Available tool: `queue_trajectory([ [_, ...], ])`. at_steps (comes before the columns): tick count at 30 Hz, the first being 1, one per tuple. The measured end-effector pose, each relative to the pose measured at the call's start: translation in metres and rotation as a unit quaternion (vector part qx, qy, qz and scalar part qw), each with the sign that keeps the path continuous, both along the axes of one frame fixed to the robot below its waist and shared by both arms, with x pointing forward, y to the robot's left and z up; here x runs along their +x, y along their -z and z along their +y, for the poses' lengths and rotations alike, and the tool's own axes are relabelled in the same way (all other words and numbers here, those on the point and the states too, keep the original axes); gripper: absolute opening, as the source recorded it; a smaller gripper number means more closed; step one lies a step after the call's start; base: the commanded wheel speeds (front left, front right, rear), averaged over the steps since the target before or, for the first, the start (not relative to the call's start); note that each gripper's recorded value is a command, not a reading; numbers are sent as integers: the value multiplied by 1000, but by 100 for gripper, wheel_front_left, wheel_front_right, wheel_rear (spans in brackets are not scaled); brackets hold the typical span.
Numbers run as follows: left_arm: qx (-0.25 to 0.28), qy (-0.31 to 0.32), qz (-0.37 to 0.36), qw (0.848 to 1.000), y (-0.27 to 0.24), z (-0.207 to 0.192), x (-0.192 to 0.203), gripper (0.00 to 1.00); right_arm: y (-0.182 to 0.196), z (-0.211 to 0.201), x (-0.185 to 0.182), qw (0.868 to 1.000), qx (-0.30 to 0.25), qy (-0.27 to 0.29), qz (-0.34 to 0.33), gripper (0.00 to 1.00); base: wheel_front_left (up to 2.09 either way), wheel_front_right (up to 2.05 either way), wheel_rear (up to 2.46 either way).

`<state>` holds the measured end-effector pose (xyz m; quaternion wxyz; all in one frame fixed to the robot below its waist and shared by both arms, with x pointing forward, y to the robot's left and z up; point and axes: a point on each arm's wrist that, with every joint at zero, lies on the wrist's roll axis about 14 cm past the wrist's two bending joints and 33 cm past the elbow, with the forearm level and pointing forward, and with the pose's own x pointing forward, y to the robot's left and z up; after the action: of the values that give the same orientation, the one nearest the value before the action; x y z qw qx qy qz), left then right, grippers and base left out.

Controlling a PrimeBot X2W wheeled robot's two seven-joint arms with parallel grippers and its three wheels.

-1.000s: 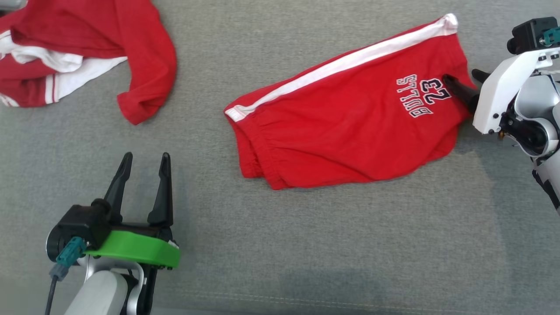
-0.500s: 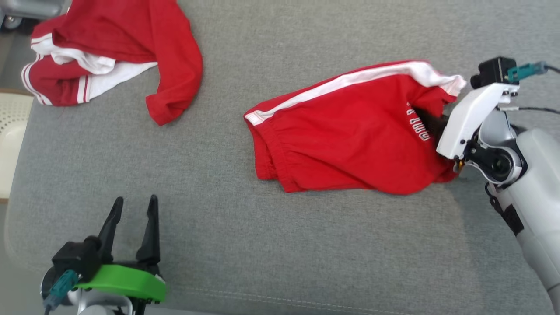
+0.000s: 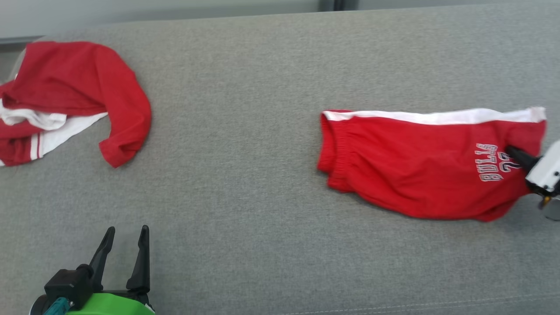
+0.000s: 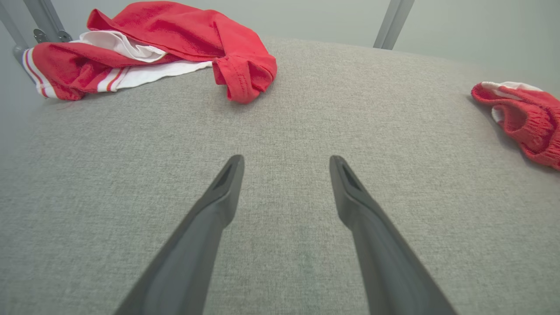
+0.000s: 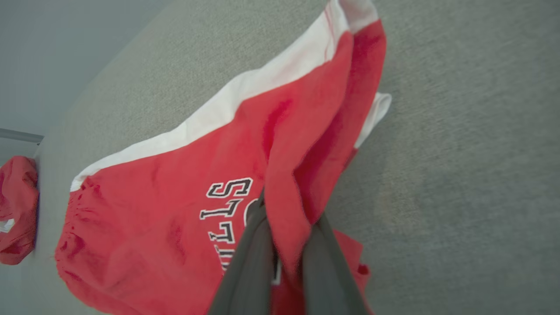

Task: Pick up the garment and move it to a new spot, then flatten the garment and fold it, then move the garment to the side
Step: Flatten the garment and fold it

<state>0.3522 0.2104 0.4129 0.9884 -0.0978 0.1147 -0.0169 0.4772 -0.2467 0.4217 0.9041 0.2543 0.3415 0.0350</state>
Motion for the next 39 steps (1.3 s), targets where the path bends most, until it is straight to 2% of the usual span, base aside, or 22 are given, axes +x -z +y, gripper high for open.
queue_trajectory([
  [3,-5,13,-7,1000,-3,-9,4,100,-6,-36,-12,998,0,62,-13,0,0,0,0],
  [7,-8,35,-13,999,-6,-21,8,100,-14,-46,-17,994,34,97,-25,0,0,0,0],
  [10,-10,37,-19,999,-9,-24,9,100,-24,-15,-15,993,87,74,-35,0,0,0,0],
  [15,-10,38,-21,999,-10,-24,11,100,-53,39,-10,986,143,21,-80,0,0,0,0],
  [20,-8,56,-20,998,-9,-31,16,100,-68,95,-8,983,143,-14,-111,0,0,0,0],
  [24,-4,72,-16,997,-5,-38,19,100,-63,107,-3,987,107,-27,-113,0,0,0,0],
  [30,2,85,-7,996,1,-41,23,100,-41,148,4,984,133,-41,-108,0,0,0,0],
  [39,-1,93,2,996,6,-47,18,100,-44,195,21,978,160,-60,-120,0,0,0,0],
])
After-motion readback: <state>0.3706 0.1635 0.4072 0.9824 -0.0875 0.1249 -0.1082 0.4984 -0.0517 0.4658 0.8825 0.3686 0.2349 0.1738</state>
